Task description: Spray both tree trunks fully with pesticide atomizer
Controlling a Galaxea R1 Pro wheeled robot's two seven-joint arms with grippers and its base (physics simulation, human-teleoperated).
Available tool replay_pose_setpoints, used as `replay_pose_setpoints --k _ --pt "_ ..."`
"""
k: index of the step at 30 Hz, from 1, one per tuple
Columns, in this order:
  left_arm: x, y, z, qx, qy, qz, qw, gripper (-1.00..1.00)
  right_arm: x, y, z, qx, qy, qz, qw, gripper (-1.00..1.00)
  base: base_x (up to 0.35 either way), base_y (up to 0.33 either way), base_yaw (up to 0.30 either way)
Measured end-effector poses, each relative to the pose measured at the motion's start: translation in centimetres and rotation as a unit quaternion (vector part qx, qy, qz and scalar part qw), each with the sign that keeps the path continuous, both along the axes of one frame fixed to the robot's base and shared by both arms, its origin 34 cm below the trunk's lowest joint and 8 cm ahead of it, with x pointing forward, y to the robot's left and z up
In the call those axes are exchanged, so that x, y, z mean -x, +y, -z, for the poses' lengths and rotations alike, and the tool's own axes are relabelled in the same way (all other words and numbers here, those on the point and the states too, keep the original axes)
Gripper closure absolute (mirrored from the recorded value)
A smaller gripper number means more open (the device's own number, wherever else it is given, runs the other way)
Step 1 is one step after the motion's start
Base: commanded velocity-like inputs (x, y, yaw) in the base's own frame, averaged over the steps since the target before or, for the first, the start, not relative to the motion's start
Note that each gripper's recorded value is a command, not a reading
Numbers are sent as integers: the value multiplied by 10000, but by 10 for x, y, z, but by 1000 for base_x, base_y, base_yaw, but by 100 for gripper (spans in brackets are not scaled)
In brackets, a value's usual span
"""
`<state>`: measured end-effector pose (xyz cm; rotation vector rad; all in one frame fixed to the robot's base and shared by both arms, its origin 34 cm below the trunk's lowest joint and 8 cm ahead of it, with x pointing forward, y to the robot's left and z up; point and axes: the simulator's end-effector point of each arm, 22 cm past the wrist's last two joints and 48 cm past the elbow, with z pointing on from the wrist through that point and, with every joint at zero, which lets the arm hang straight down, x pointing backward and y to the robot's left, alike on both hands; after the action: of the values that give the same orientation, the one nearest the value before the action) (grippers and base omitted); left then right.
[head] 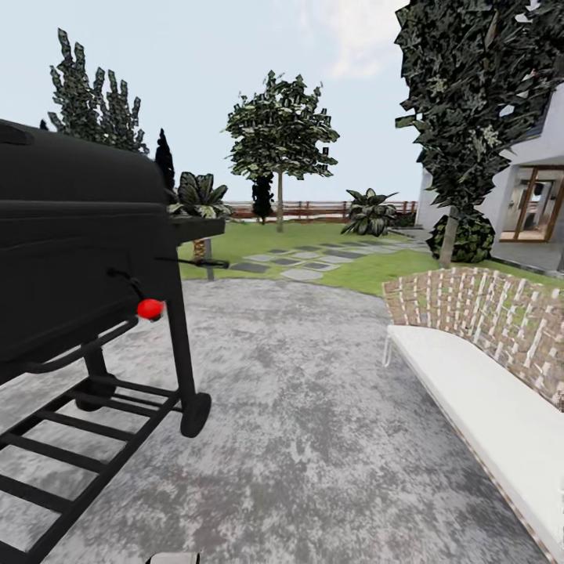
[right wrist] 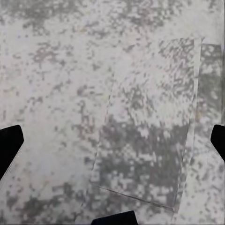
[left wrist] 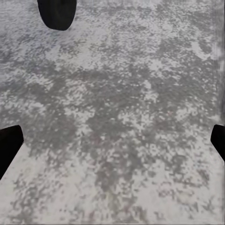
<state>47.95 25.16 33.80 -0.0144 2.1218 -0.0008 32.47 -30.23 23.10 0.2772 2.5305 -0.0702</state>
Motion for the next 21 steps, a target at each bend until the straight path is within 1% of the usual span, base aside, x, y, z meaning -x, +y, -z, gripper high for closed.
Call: replay_pose_setpoints --k 9,13,16,21 --pt "0 0 0 2 0 0 10000 -100 0 0 0 4 -1 5 10000 -100 331 0 -249" --pt "0 0 0 1 0 0 10000 -100 -1 1 0 -4 -9 -15 10000 -100 331 0 -70" --pt "0 0 0 0 0 1 10000 -100 -2 2 -1 13 -30 -75 10000 -100 331 0 -11" --pt "0 0 0 -4 0 4 10000 -100 -2 2 -1 17 -40 -89 10000 -100 331 -1 -2"
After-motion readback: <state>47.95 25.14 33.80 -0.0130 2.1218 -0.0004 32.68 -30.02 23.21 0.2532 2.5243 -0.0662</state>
